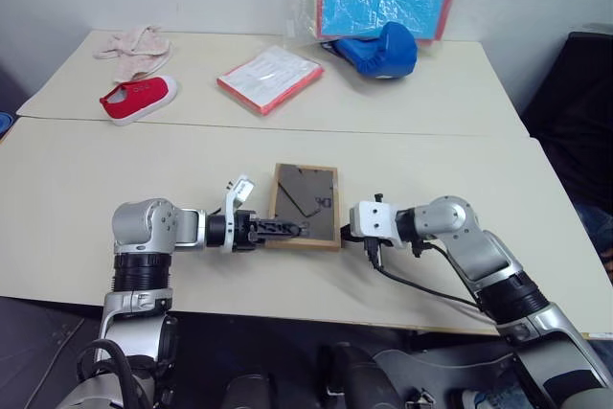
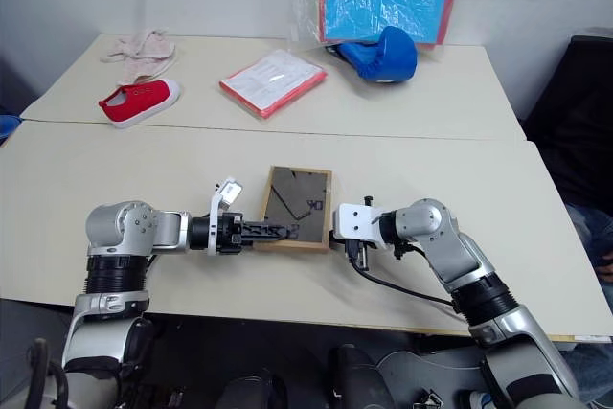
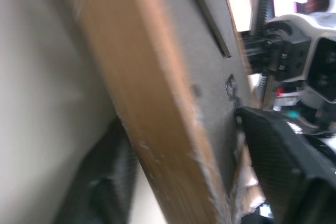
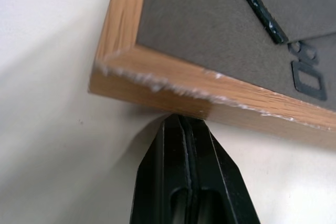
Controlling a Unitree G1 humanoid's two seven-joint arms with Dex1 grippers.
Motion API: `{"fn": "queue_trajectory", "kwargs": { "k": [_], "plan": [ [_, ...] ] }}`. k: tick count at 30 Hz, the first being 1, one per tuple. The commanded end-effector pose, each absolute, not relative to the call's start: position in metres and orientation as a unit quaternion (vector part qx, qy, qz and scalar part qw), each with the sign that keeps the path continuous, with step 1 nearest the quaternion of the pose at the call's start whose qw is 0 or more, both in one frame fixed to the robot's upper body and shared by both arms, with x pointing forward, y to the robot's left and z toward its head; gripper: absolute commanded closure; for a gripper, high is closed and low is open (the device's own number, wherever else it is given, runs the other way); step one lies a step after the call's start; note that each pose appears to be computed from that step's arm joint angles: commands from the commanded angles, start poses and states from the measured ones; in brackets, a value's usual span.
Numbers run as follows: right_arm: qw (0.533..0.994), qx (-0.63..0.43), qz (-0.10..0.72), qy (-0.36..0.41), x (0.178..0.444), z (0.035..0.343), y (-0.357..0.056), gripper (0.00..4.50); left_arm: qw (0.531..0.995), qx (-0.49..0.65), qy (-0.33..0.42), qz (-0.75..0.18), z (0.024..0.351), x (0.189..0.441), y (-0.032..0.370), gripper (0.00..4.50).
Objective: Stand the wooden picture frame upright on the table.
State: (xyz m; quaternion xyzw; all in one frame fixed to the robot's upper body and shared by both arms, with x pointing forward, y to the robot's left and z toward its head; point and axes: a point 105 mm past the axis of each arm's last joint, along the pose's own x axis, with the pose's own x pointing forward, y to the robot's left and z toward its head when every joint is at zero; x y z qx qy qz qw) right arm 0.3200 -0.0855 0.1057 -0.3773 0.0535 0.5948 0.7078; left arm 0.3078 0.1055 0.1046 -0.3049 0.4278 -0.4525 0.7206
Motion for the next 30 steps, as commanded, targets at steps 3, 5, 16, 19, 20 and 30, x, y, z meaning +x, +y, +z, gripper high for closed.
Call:
{"fn": "queue_trajectory", "kwargs": {
  "k": [3,5,16,19,20,30],
  "plan": [
    [0.744,-0.294,0.598,0.033,0.311,0.14,-0.093,4.33,0.71,-0.313,0.385,-0.499,0.131,0.303,0.106,3.23],
    [0.764,-0.211,0.609,0.04,0.306,0.168,-0.099,3.98,0.711,-0.301,0.37,-0.517,0.139,0.298,0.106,3.22],
    [0.787,-0.057,0.612,0.049,0.324,0.225,-0.061,0.24,0.722,-0.233,0.307,-0.575,0.167,0.29,0.096,3.22],
    [0.779,-0.064,0.621,0.053,0.324,0.221,-0.051,0.0,0.721,-0.225,0.301,-0.582,0.169,0.288,0.094,3.22],
    [0.769,-0.062,0.635,0.048,0.319,0.224,-0.046,0.0,0.721,-0.221,0.305,-0.582,0.169,0.288,0.094,3.22],
    [0.739,-0.066,0.669,0.043,0.29,0.237,-0.061,0.0,0.733,-0.211,0.315,-0.565,0.161,0.291,0.104,3.22]
  ]
}}
